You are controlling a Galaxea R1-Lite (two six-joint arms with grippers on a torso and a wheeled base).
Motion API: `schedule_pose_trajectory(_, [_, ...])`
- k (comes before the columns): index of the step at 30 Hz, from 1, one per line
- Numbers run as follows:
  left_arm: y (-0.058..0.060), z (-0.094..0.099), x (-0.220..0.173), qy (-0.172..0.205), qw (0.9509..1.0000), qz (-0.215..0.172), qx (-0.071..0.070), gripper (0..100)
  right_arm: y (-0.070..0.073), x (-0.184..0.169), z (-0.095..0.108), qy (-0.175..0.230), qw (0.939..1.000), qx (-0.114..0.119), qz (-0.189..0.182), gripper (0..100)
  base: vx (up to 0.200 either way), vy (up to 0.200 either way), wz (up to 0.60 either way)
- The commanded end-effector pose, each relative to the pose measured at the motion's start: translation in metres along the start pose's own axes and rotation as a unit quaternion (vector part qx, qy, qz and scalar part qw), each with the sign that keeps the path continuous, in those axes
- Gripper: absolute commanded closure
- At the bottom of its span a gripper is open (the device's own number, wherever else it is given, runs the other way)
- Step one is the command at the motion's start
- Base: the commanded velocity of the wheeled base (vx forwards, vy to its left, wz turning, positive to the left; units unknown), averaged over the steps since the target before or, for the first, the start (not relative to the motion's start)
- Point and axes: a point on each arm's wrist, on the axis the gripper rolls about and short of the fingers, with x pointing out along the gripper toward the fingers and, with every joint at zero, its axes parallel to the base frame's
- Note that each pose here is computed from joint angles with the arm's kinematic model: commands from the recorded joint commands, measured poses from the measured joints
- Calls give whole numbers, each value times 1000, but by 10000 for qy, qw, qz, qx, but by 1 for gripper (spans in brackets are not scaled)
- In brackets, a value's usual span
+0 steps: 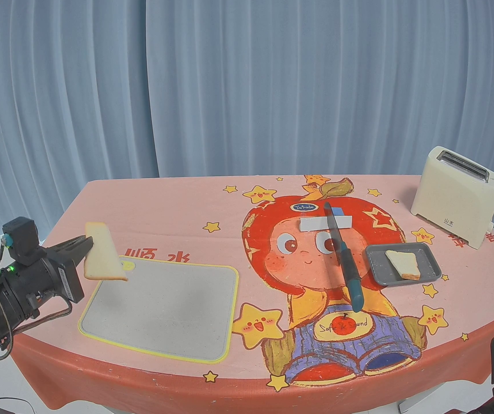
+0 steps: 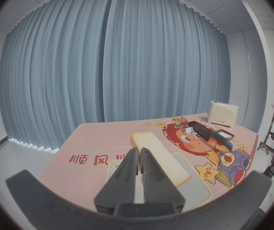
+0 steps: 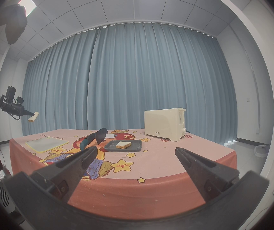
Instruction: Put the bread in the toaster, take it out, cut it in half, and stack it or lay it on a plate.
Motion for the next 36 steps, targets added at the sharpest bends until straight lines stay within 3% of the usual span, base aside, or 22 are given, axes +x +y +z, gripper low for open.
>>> schedule_pose_trajectory(1, [0, -16, -2, 149, 9999, -59, 34, 100, 0, 0, -5, 4, 10000, 0, -6, 0, 0, 0, 0])
schedule_pose_trajectory(19, [0, -3, -1, -126, 9999, -71, -6, 100, 0, 0, -5, 4, 10000, 0, -6, 0, 0, 0, 0])
schedule_pose_trajectory(36, [1, -21, -6, 172, 9998, -58, 28, 100, 0, 0, -5, 4, 10000, 0, -6, 0, 0, 0, 0])
